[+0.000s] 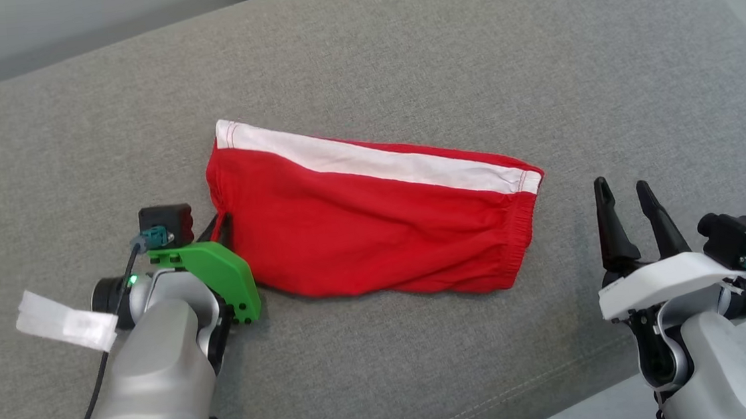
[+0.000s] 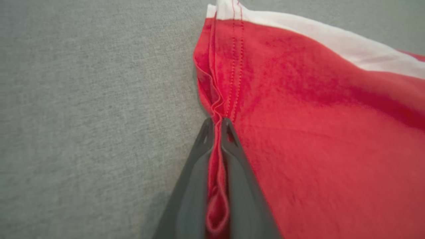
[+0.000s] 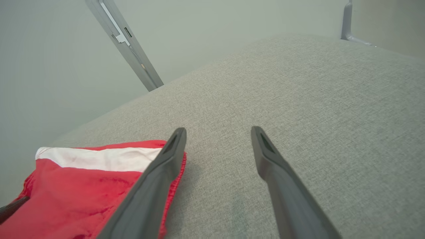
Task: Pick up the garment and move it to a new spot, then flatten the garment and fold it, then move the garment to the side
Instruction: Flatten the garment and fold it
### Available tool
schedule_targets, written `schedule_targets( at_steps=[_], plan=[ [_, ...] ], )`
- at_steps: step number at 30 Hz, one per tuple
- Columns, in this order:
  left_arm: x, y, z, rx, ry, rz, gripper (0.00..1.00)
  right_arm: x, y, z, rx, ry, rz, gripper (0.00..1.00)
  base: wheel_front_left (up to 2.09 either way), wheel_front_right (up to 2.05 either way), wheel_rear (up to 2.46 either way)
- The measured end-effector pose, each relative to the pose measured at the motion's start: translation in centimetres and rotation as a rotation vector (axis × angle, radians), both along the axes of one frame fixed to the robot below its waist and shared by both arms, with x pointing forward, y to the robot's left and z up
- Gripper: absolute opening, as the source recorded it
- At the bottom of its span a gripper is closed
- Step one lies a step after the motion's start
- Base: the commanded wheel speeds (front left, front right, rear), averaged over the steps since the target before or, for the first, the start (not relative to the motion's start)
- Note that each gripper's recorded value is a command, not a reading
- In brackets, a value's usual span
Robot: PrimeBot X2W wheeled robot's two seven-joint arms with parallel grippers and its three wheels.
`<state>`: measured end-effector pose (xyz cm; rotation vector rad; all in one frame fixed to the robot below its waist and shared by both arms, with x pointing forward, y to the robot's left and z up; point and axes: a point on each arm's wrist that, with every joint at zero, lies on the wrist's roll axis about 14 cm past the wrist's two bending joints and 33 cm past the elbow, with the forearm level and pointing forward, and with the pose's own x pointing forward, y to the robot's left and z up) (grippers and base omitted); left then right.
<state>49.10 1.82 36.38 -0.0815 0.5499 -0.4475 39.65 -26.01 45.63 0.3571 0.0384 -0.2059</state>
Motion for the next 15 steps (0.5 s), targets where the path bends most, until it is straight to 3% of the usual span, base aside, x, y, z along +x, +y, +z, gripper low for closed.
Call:
schedule_targets(
  at_steps=[7,15],
  plan=[
    [-2.7,2.7,0.6,-0.062,0.002,0.115,0.0,-1.0,1.8,0.0,0.019,-0.001,0.043,1.0,0.0,0.0,0.0],
    [-7.7,7.2,0.3,-0.073,0.001,0.259,0.0,-0.5,6.6,0.3,0.028,-0.014,0.181,1.0,0.0,0.0,0.0]
  ],
)
